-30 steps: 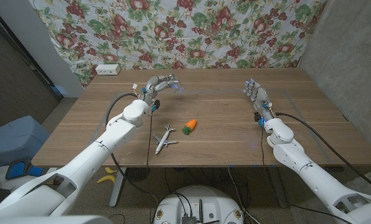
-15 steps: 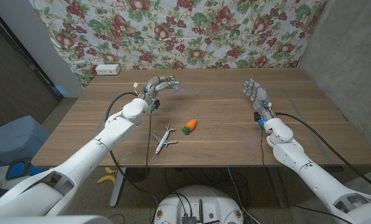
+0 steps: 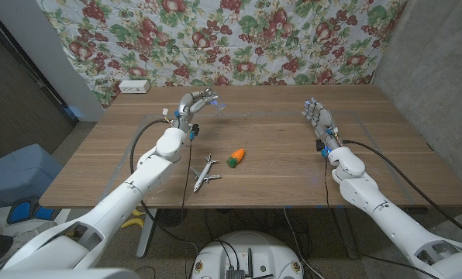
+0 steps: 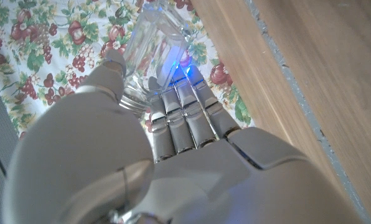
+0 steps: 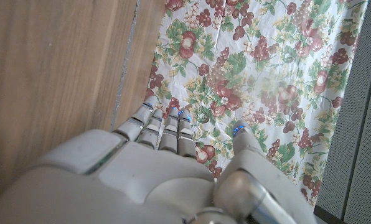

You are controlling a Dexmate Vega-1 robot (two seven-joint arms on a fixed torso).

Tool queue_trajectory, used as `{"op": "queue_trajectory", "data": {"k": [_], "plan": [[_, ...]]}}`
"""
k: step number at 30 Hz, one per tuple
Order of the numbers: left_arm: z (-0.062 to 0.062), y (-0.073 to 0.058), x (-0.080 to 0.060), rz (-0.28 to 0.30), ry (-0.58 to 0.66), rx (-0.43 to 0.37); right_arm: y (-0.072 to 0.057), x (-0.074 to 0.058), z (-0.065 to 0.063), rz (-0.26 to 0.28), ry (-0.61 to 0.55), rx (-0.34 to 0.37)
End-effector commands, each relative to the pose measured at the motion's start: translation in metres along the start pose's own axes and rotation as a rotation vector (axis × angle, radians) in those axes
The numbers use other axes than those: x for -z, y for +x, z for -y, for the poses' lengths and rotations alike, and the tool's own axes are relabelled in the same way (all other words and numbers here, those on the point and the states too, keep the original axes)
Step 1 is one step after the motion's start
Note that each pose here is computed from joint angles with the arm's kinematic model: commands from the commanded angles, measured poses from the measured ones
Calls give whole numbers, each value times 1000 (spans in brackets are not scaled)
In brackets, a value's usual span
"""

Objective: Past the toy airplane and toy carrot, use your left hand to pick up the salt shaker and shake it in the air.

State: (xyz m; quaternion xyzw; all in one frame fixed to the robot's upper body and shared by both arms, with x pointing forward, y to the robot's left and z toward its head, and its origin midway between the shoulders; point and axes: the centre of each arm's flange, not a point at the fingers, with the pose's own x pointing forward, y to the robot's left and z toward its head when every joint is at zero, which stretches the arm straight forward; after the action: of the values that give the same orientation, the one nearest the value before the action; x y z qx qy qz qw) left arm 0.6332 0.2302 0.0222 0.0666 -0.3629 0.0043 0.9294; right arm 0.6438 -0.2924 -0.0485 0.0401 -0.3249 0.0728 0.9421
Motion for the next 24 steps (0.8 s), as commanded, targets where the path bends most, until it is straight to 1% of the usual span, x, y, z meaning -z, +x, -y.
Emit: {"op": "queue_trajectory", "data": {"k": [1,9,13,15,19,22,24], "plan": [[0,-11,2,80,-52,-104,0,0,0,1,0,1],[1,-11,3,82,-54,-107,-1,0,0,1,1,3],[1,-11,3,73,-49,-99,-1,0,0,2,2,4],[1,-9,2,59,-38,-80,-1,0,0,3,3,5],[1,-5,1,11,-10,-21,-2,0,1,3,0,2],[1,-3,0,-7,13,17,-2,1,1,2,0,2],[1,0,-2,-40,37,58,-2,1,1,3,3,4]]}}
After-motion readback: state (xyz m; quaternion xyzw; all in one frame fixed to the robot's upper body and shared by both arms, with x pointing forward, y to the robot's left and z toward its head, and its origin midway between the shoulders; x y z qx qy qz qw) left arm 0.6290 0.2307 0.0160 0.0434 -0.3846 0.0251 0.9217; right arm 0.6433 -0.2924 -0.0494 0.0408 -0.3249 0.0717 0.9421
